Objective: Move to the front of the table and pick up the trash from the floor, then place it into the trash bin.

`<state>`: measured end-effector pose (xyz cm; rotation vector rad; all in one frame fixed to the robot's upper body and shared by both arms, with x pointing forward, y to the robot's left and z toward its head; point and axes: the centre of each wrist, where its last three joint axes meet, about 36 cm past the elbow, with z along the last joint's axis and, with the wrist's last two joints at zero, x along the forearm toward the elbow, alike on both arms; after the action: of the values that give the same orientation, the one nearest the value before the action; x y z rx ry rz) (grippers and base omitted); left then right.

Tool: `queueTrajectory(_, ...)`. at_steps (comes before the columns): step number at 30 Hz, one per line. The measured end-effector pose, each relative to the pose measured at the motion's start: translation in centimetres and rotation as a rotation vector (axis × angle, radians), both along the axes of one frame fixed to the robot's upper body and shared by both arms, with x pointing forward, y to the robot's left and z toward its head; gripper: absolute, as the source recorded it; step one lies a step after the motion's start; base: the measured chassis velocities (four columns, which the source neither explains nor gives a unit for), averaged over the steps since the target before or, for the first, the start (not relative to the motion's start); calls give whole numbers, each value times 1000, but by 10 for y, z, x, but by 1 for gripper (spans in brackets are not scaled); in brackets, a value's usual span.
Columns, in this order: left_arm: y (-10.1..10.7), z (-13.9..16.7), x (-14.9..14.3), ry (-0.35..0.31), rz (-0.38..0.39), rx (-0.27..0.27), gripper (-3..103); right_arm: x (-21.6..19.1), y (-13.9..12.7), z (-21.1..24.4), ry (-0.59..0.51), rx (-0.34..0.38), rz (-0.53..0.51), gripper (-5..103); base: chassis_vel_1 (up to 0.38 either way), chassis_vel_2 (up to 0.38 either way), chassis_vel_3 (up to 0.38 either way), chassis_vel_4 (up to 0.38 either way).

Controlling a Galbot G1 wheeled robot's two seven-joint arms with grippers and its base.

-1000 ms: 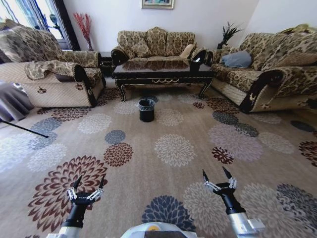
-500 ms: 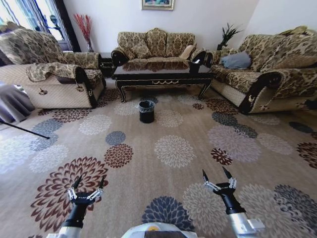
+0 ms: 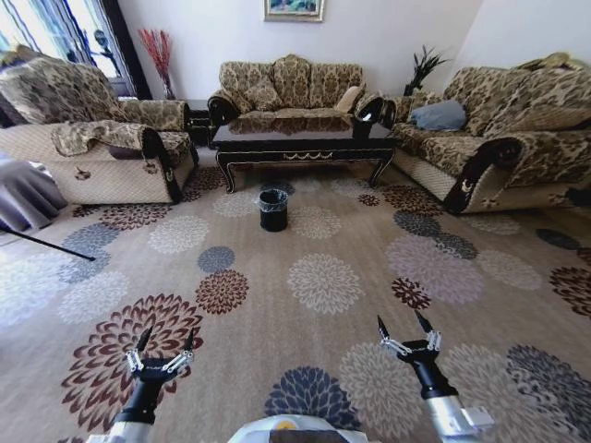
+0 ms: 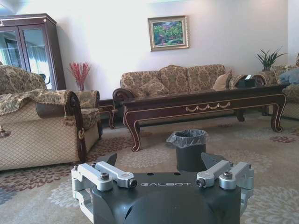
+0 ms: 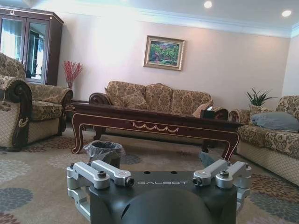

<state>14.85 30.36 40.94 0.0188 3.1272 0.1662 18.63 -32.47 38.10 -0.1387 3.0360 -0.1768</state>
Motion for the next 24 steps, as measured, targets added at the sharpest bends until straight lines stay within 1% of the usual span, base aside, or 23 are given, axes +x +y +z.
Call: queueTrajectory(24, 0, 0, 0, 0, 0, 0, 100, 0, 0, 0, 0, 0, 0, 100, 0, 0, 0, 0)
